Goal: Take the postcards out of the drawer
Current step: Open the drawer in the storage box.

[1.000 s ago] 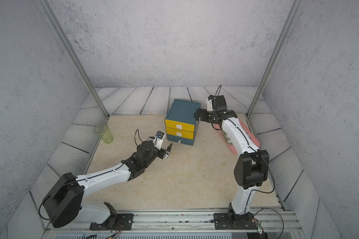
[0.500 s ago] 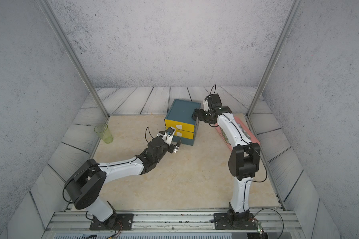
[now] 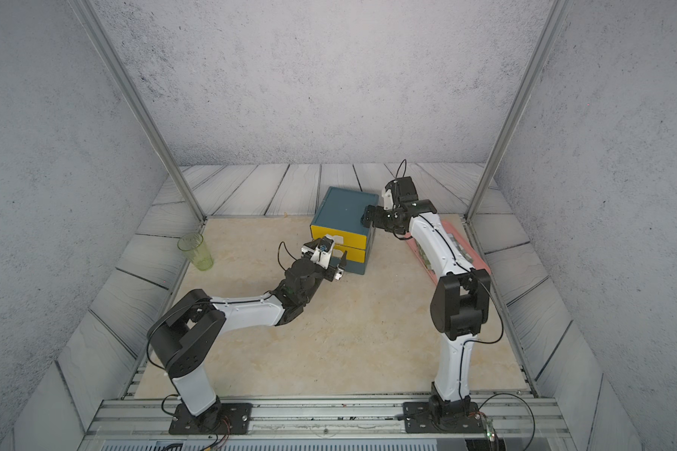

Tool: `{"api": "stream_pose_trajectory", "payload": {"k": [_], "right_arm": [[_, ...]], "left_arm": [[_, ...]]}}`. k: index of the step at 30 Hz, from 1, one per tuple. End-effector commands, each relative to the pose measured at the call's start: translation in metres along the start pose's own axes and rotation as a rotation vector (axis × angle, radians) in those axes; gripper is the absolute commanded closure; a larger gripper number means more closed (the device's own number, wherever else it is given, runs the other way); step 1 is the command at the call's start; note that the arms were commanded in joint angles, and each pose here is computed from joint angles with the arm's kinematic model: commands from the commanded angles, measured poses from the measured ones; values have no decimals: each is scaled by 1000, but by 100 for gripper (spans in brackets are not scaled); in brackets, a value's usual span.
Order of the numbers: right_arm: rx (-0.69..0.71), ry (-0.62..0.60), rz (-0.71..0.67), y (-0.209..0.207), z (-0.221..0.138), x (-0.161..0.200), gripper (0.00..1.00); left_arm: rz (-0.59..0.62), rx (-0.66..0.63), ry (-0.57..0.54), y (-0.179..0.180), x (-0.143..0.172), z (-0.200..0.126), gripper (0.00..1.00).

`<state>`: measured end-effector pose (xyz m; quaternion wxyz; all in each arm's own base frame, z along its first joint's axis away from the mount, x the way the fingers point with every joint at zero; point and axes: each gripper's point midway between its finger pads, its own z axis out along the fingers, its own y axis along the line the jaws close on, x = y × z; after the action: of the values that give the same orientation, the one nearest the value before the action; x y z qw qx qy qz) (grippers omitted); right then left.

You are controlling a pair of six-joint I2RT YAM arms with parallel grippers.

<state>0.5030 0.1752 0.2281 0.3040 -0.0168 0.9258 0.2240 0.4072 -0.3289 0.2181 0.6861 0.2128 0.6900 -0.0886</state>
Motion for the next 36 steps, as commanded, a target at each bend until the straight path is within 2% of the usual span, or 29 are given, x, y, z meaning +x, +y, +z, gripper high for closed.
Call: {"api": "stream_pose_trajectory", "payload": {"k": [1, 6, 25, 36], "right_arm": [[0, 63, 6, -3, 16, 13, 0], [-9, 69, 6, -1, 14, 14, 0], [-14, 99, 10, -2, 18, 23, 0], [-14, 112, 16, -4, 20, 25, 0]], "left_arm": [[-63, -27, -62, 4, -16, 7, 4], [-149, -28, -69, 9, -18, 12, 4], [-156, 14, -36, 3, 0, 30, 10], [-159, -21, -36, 7, 3, 39, 13]]}}
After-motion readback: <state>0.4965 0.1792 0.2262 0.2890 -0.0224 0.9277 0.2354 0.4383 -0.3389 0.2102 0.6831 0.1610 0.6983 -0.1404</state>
